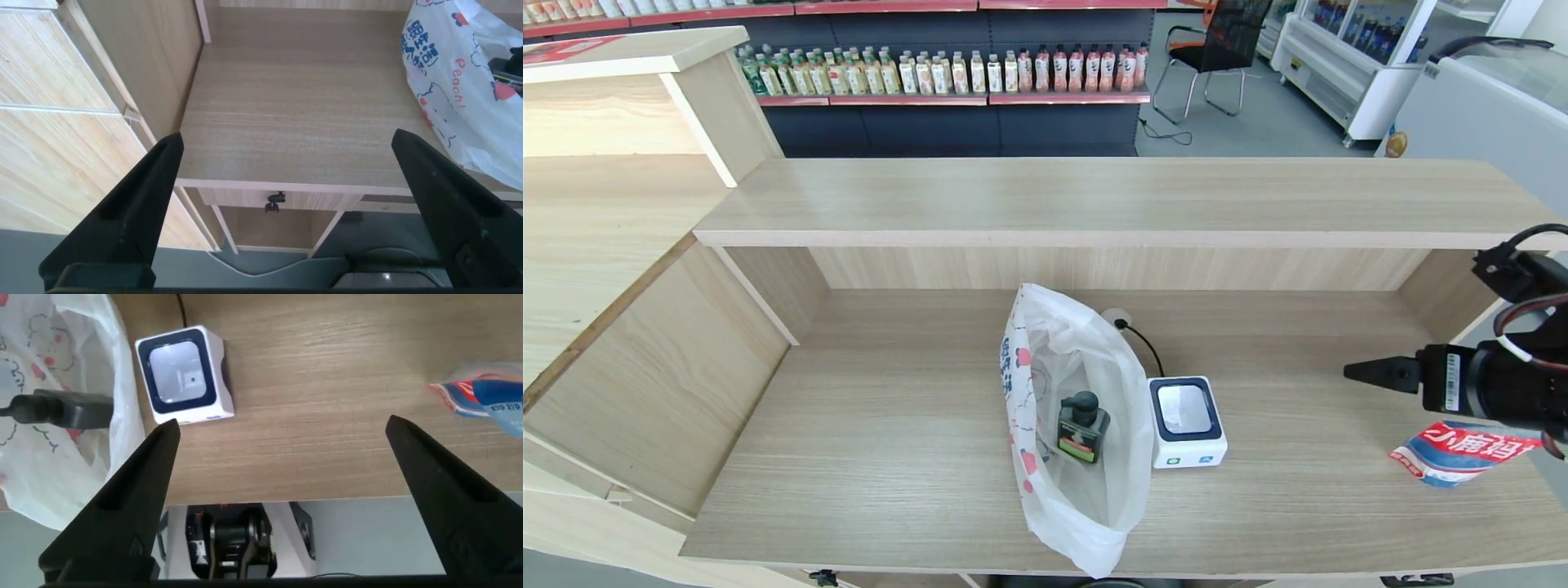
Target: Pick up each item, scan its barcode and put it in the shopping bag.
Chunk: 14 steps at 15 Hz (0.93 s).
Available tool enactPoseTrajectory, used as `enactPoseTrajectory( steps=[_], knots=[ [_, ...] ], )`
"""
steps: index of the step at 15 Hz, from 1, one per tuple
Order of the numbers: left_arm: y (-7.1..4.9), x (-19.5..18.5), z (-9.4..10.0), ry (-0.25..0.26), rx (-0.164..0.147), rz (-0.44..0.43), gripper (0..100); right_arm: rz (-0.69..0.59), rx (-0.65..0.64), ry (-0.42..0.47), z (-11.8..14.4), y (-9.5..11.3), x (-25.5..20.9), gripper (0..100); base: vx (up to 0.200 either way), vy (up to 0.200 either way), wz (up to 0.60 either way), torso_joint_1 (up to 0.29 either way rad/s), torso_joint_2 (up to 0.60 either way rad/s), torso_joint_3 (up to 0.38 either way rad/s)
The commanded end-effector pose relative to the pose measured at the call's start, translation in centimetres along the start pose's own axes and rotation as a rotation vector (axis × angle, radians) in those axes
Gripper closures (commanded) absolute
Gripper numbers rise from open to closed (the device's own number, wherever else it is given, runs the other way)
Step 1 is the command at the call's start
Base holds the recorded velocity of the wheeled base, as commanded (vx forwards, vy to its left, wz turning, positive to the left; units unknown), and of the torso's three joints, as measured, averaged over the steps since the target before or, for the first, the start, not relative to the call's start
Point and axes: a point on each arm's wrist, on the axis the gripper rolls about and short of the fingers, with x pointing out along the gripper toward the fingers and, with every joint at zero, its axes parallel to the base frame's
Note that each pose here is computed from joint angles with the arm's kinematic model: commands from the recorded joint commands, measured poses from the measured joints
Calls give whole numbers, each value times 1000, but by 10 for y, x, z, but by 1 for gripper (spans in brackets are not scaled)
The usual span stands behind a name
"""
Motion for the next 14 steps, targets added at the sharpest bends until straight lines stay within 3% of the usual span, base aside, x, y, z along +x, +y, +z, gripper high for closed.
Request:
enactPoseTrajectory(
  steps=[1, 7, 10, 14],
  knots=[
    [0, 0, 0, 1, 0, 0, 0, -26, 23, -28, -6, -9, -20, 0, 0, 0, 0, 0, 0, 0],
    [0, 0, 0, 0, -1, 0, 0, -34, 23, 6, -20, -12, -25, 0, 0, 0, 0, 0, 0, 0],
    [0, 0, 0, 0, 0, 0, 0, -31, 23, 6, -20, -12, -26, 0, -200, 0, 0, 9, 7, 2],
    [0, 0, 0, 0, 0, 0, 0, -32, 25, 10, -21, -12, -25, 0, 0, 0, 0, 0, 0, 0]
  ],
)
